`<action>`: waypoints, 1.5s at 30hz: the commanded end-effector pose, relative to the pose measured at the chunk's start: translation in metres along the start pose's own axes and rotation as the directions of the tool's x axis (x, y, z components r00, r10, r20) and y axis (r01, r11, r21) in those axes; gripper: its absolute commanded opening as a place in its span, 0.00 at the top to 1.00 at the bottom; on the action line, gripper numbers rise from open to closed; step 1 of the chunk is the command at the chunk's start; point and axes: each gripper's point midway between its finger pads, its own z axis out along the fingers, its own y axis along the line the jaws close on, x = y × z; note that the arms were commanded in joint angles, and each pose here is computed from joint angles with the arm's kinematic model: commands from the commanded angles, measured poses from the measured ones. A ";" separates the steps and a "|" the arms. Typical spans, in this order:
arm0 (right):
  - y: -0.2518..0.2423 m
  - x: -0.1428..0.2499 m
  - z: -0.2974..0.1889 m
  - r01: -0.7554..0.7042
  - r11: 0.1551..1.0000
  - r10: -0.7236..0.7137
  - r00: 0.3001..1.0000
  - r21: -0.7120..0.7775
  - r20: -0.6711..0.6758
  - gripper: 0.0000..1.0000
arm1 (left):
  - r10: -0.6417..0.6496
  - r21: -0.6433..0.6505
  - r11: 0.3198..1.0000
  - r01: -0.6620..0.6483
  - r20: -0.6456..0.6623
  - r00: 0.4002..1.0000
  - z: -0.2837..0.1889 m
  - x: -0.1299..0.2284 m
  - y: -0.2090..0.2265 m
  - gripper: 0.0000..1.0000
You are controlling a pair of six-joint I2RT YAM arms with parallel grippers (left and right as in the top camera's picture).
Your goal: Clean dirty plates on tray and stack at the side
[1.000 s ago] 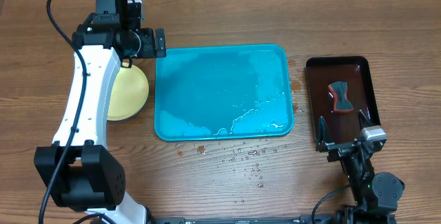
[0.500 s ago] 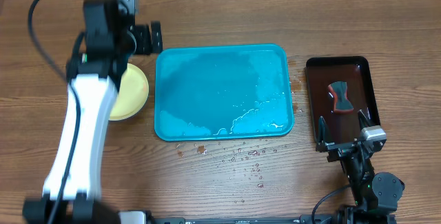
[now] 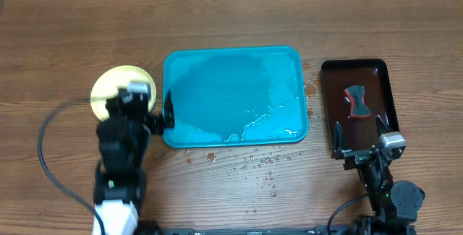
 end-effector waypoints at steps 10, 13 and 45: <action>0.000 0.001 0.000 -0.002 1.000 0.002 1.000 0.002 0.007 0.00 | 0.110 -0.009 0.994 -0.110 0.150 0.983 -0.040 0.031 -0.008 0.01; 0.000 0.001 0.000 -0.002 1.000 0.002 1.000 0.002 0.007 0.00 | 0.113 -0.011 0.994 -0.113 0.181 0.977 -0.044 0.041 -0.009 0.00; 0.000 0.001 0.000 -0.002 1.000 0.002 1.000 0.002 0.007 0.00 | 0.204 -0.050 0.979 -0.197 0.237 0.950 -0.065 0.038 -0.009 0.00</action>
